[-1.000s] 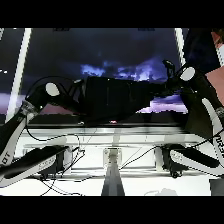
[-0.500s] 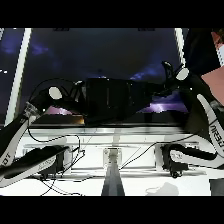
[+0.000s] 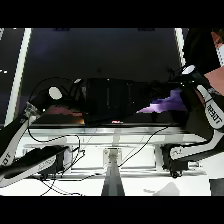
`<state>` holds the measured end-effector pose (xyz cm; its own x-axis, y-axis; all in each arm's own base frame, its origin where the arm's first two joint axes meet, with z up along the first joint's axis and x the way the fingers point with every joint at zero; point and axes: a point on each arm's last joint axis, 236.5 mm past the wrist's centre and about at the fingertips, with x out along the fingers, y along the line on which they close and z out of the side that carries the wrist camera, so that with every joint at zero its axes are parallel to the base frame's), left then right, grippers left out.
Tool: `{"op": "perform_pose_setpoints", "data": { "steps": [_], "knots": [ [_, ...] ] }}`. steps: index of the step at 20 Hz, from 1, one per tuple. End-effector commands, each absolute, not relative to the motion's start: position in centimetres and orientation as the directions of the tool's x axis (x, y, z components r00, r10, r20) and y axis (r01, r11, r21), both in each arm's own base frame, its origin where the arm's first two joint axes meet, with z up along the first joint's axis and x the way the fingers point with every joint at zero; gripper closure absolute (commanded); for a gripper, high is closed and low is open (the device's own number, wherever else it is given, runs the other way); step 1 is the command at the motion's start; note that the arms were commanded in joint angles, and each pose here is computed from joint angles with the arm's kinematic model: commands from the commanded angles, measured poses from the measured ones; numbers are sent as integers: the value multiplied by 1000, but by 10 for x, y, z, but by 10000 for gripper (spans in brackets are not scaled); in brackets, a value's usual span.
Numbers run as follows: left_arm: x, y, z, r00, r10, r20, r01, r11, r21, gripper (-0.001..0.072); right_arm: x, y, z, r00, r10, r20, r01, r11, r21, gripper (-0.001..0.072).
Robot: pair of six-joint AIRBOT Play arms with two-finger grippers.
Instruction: Fold the clothes and pants, and hang the long-sleeved shirts on hangers.
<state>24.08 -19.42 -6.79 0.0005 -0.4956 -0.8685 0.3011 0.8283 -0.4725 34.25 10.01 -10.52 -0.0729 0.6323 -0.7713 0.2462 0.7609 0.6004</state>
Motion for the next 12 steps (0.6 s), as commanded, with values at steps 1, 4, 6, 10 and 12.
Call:
{"op": "perform_pose_setpoints", "data": {
  "steps": [1, 4, 6, 10, 12],
  "knots": [
    [256, -193, -69, 63, -489, -870, 336, 831, -442, 10, 337, 145, -115, -115, 728, -675, 180, 684, 707, 93],
    [264, -192, -68, 97, -488, -868, 351, 832, -429, 11, 339, 188, -106, -122, 749, -651, -7, 655, 756, 243],
    [269, -191, -68, 120, -483, -867, 352, 838, -418, 11, 345, 204, -96, -130, 746, -654, -84, 649, 756, 571],
    [280, -172, -66, 150, -399, -905, 430, 850, -304, 11, 389, 205, -42, -7, 744, -668, -228, 649, 726, 676],
    [292, -161, -52, 186, -345, -920, 487, 846, -219, 11, 415, 189, 6, 115, 741, -662, -276, 664, 695, 676]
  ]
}}
